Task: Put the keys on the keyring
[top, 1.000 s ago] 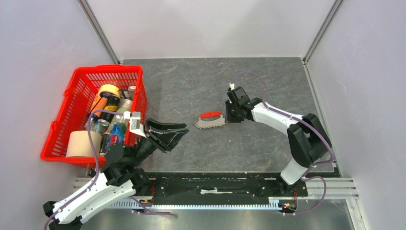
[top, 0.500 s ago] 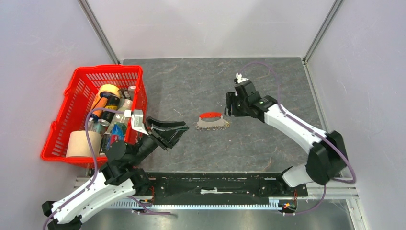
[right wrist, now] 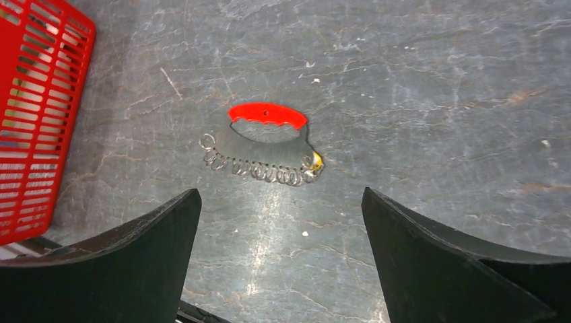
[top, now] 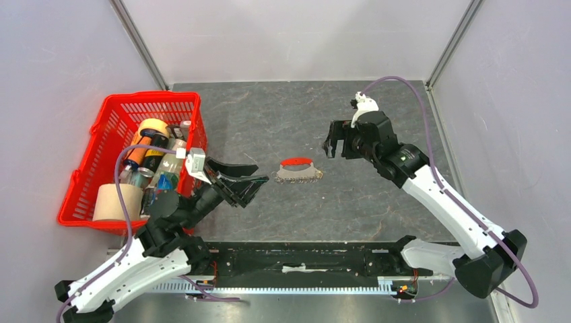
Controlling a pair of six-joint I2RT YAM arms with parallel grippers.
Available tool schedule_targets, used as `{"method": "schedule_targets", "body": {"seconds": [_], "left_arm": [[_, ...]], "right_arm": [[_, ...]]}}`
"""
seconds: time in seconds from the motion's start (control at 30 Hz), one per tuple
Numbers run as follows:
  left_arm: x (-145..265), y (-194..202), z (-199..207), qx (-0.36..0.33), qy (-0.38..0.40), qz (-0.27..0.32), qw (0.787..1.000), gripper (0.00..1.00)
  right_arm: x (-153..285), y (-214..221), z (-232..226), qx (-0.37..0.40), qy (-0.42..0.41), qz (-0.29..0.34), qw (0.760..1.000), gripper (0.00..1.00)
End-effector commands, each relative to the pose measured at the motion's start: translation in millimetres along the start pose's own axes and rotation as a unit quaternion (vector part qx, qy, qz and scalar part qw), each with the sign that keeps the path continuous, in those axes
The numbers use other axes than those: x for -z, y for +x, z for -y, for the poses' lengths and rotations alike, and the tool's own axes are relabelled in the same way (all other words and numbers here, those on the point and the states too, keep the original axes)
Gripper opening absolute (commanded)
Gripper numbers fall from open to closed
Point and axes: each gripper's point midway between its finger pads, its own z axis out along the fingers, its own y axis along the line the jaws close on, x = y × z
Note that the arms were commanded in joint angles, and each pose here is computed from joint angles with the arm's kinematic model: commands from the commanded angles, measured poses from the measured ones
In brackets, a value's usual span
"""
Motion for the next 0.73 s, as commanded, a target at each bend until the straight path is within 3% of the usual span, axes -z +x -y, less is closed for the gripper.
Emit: {"method": "schedule_targets", "body": {"seconds": [0.0, 0.2, 0.6, 0.7], "left_arm": [[-1.8, -14.6, -3.0, -0.029, -0.026, 0.003, 0.999, 0.76], [-8.6, -17.9, -12.5, -0.057, -0.063, -0.017, 0.996, 0.83], [-24.3, -23.4, -18.4, -0.088, -0.095, -0.038, 0.991, 0.85], [-23.3, -24.9, -17.9, -0.089, -0.096, -0.039, 0.991, 0.85]], "right_arm": [[25.7, -34.2, 10.3, 0.007, 0.038, 0.051, 0.998, 0.97], [50.3, -53.9, 29.4, -0.009, 0.098, 0.081, 0.992, 0.97], [66.2, -54.8, 24.7, 0.008, 0.073, 0.089, 0.993, 0.97], [65.2, -58.4, 32.0, 0.000, 0.099, 0.092, 0.991, 0.97]]}}
